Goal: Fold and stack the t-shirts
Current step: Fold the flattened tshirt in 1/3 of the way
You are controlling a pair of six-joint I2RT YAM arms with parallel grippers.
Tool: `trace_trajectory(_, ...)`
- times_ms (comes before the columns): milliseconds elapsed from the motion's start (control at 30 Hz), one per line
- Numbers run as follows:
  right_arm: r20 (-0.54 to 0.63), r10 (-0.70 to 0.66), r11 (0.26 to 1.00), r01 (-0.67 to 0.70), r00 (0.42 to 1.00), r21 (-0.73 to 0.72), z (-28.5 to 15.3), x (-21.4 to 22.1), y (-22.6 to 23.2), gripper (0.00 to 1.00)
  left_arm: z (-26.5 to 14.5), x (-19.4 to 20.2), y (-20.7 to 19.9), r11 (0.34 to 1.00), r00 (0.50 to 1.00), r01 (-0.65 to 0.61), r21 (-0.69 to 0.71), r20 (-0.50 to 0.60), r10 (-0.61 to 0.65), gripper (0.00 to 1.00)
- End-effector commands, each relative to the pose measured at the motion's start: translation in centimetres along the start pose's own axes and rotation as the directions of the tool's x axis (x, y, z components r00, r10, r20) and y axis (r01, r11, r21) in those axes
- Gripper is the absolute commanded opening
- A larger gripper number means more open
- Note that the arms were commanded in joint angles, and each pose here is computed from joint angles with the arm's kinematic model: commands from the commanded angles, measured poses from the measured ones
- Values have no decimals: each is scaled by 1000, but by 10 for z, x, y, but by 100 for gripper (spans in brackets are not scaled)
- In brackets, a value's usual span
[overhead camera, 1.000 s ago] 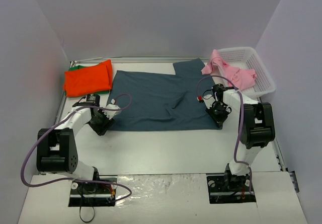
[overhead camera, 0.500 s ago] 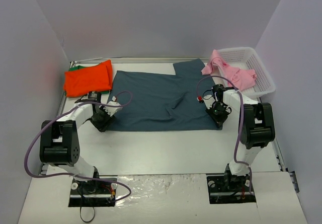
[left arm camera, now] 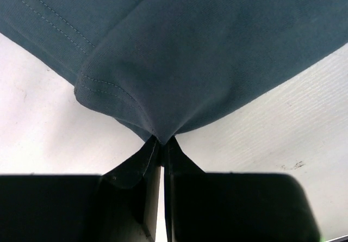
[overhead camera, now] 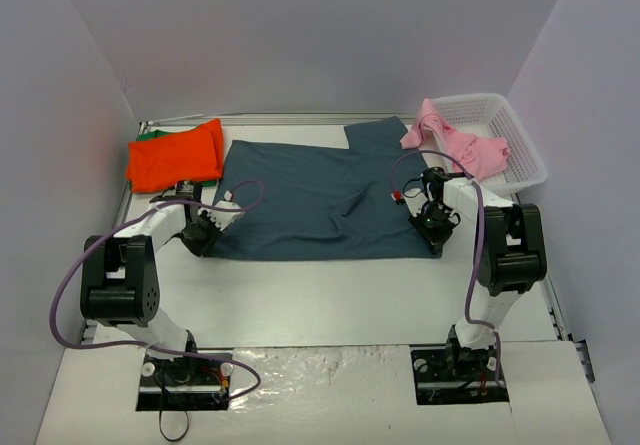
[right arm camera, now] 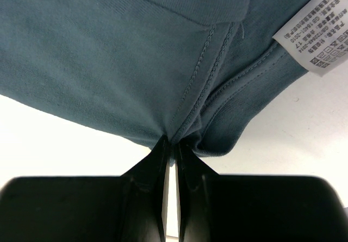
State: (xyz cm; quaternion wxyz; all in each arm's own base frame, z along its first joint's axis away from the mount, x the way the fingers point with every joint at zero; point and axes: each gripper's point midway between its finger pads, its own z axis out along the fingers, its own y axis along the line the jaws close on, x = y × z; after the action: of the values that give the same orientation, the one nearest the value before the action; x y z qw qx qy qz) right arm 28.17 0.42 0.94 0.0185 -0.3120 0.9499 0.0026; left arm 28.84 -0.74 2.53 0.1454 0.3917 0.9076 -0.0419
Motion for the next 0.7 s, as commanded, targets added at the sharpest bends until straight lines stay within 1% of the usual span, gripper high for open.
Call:
trace_trajectory(0, -59, 11, 999, -12, 998, -31, -7, 17, 8, 0, -8, 1, -3, 999, 1000, -25, 23, 1, 25, 2)
trace_trajectory(200, -70, 1, 1000, -3, 998, -28, -10, 26, 11, 0, -21, 9, -16, 998, 999, -50, 47, -7, 51, 2)
trace_trajectory(367, -66, -3, 1000, 2, 998, -24, -15, 31, 14, 0, -42, 11, -26, 996, 996, -84, 35, 22, 83, 2)
trace_trajectory(667, -59, -20, 999, 19, 998, -26, -26, 42, 22, 0, -67, 27, -52, 992, 993, -113, 55, 27, 112, 2)
